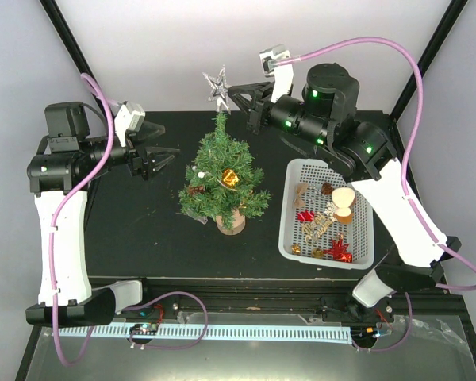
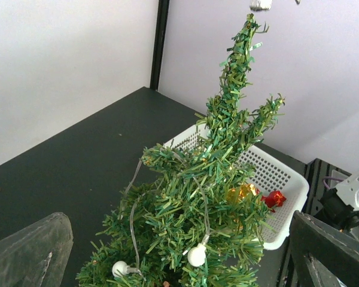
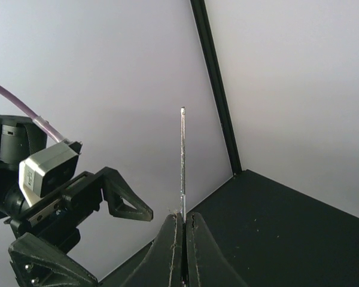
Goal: Decorate the small christmas tree
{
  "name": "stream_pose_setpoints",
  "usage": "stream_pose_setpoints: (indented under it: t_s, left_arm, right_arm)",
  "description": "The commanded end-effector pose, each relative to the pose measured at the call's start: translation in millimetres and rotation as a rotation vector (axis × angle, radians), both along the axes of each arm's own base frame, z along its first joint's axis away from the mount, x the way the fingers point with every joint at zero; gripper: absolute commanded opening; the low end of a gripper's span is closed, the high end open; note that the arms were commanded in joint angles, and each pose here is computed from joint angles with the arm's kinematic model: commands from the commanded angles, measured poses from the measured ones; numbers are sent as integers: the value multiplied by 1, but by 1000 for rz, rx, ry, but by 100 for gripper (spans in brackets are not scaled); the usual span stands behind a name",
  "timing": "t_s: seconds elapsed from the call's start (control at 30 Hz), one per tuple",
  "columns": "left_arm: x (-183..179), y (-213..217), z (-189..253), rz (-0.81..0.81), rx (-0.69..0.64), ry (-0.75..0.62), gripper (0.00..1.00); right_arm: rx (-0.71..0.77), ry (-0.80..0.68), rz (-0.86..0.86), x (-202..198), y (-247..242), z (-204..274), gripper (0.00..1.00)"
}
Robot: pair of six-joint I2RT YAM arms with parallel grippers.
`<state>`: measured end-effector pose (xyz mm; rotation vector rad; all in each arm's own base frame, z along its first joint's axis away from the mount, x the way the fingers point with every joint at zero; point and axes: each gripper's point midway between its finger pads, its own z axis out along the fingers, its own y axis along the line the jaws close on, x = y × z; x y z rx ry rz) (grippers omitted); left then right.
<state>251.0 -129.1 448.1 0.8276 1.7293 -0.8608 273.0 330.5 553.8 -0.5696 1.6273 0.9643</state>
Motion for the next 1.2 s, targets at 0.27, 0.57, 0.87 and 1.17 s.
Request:
stream_pose_setpoints:
  t_s: [0.27, 0.57, 0.87, 1.17]
  left_arm:
    - [-4, -3, -2, -35, -11, 14, 99]
    - [-4, -4, -3, -39, -16, 18, 99]
    - [-4, -4, -4, -40, -22, 23, 99]
    - [-5, -4, -4, -41, -23, 22, 99]
  right_arm:
    - [7, -43, -32, 4, -3, 14, 1]
    - [0, -37, -37, 1, -7, 11, 1]
    - [-8, -27, -34, 0, -8, 7, 1]
    - [-11, -25, -40, -1, -11, 7, 1]
